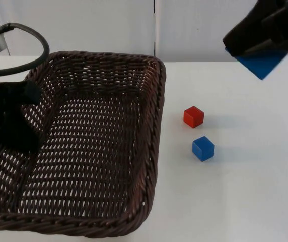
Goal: Pick up the basket with the left hand and place the largest block into the basket with the right hand.
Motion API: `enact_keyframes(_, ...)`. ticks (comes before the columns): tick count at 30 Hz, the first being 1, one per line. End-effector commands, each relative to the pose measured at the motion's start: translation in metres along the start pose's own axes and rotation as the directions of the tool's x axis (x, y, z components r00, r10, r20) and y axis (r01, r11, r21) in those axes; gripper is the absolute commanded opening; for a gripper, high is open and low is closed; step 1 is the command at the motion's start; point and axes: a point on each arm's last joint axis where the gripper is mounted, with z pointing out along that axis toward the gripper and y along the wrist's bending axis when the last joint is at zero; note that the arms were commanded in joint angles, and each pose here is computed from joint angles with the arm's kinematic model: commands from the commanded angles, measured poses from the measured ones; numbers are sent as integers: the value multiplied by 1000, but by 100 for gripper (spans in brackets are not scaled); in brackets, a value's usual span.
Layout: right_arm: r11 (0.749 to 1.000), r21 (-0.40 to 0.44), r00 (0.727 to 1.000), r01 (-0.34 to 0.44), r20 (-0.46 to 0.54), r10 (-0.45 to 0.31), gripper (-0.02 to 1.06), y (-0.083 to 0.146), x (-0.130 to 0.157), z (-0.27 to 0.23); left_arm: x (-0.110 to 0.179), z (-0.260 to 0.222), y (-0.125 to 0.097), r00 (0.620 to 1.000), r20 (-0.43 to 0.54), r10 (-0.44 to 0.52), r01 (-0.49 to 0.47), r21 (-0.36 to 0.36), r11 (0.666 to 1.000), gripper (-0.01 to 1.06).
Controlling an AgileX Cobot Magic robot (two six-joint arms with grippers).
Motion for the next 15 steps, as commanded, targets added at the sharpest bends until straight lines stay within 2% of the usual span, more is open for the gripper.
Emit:
enact_keyframes(1,1000,-16,1000,-10,13,10,0,1,-10,2,-1,-2,-3,1000,17,-9,9,17,1000,0)
enact_keyframes(7,999,-38,1000,15,3,-15,0,4,-32,17,-1,-2,-3,1000,17,-9,9,17,1000,0)
enact_keyframes(15,988,-116,994,103,-27,-107,0,31,-60,70,-1,-2,-3,1000,17,-9,9,17,1000,0)
